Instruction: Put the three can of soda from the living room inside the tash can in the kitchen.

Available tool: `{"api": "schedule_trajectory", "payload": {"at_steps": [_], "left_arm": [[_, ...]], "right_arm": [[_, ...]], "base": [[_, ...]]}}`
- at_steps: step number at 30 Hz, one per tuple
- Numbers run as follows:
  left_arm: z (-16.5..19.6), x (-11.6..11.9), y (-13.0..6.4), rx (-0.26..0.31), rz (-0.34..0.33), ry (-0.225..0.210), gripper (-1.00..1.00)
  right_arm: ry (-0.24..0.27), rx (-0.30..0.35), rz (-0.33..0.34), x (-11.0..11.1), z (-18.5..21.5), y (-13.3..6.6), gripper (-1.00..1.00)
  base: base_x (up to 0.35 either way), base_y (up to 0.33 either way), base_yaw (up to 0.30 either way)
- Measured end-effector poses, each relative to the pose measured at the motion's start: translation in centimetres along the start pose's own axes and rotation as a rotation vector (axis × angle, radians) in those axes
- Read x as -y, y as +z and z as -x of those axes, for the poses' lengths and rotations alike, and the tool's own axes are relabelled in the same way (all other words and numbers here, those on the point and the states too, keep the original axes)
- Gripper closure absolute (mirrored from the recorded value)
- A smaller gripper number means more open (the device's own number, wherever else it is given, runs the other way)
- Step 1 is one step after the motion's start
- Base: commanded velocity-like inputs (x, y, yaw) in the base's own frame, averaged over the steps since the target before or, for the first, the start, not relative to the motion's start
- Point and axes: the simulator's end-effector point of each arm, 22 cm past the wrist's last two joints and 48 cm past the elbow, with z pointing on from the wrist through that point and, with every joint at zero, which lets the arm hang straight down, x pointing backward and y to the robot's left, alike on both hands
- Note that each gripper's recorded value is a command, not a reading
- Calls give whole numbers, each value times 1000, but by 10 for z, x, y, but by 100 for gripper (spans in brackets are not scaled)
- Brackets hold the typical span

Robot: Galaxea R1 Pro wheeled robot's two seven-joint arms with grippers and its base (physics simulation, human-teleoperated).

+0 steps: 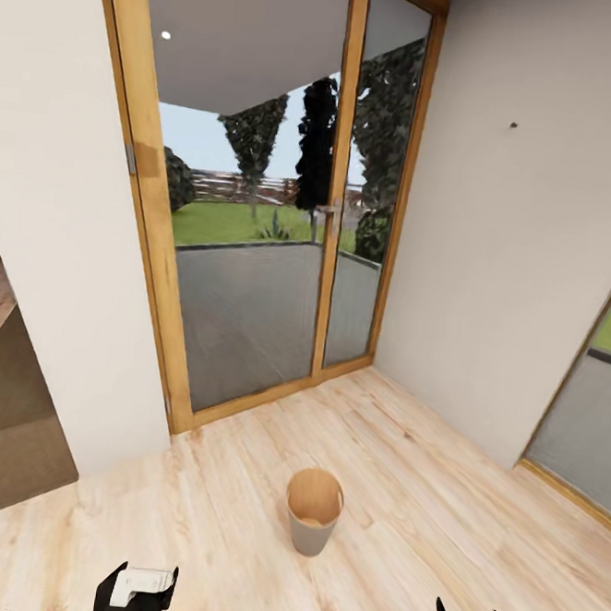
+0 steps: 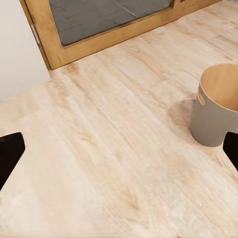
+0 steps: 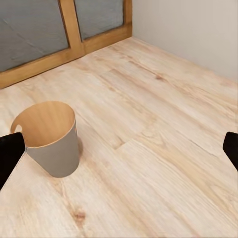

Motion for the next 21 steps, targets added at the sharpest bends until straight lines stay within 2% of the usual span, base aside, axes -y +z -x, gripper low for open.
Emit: {"api": "schedule_trajectory", "payload": {"at_steps": [21], "left_arm": [[0, 0, 0, -1, 0, 0, -100]], "right_arm": [[0, -2, 0, 0, -1, 0, -100]], "base": [[225, -106, 243]]}}
